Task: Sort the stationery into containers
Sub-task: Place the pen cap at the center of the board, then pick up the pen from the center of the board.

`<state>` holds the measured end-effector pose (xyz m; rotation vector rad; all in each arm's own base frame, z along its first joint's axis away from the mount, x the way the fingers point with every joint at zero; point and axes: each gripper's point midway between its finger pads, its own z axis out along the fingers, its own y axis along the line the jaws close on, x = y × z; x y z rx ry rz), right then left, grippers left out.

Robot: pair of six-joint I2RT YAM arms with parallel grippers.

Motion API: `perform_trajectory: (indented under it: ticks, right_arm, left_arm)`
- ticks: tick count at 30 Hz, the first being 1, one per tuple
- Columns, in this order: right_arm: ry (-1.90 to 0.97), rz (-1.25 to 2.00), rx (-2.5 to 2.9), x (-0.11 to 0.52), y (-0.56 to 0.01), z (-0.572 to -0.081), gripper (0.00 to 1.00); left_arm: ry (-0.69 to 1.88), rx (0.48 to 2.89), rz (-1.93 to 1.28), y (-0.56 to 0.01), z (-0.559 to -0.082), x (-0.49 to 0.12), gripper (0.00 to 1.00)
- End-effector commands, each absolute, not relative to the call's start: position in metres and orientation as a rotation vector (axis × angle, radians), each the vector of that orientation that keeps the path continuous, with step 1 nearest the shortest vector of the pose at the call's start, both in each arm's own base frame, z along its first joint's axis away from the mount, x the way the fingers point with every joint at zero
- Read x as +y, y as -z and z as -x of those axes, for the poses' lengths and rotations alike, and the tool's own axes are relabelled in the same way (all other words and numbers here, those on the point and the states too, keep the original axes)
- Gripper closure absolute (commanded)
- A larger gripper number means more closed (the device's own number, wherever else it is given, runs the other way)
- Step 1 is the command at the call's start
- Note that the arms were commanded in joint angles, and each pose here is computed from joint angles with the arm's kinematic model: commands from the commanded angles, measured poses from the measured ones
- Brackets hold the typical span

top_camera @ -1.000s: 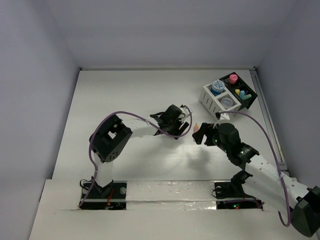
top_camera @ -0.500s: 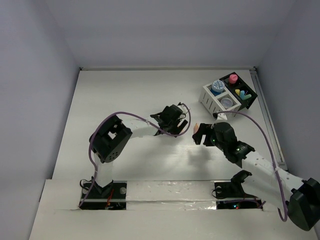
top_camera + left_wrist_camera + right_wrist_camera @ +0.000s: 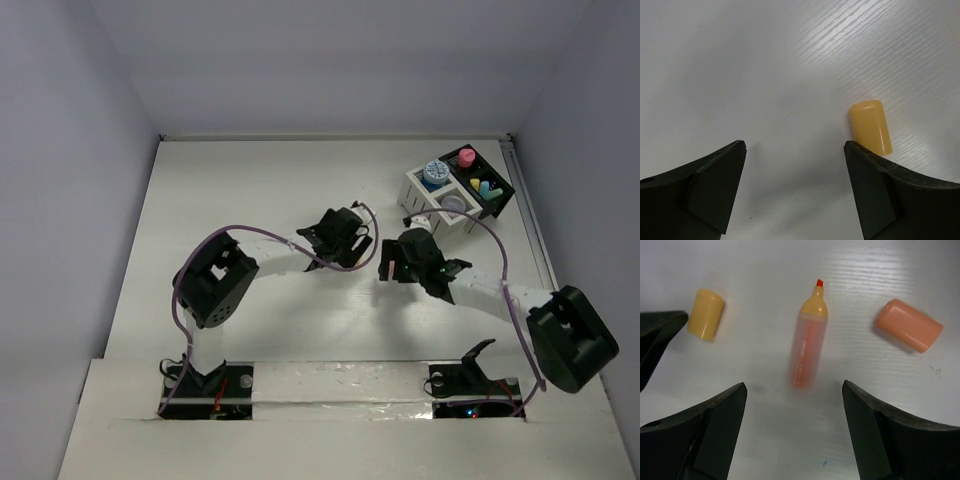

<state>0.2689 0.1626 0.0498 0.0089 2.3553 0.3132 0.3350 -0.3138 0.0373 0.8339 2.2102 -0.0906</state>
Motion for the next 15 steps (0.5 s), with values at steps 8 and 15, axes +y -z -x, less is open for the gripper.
perform_trajectory:
  ticks: [8, 15]
  right_arm:
    - [-0.059, -0.064, 2.316, 0.158, -0.043, -0.323, 0.31]
    - [0.046, -0.079, 2.328, 0.154, -0.034, -0.338, 0.64]
  left_arm:
    - [0.247, 2.075, -0.547, -0.118, -0.329, -0.299, 0.22]
    - [0.516, 1.982, -0.452, -0.158, -0.303, -0.302, 0.24]
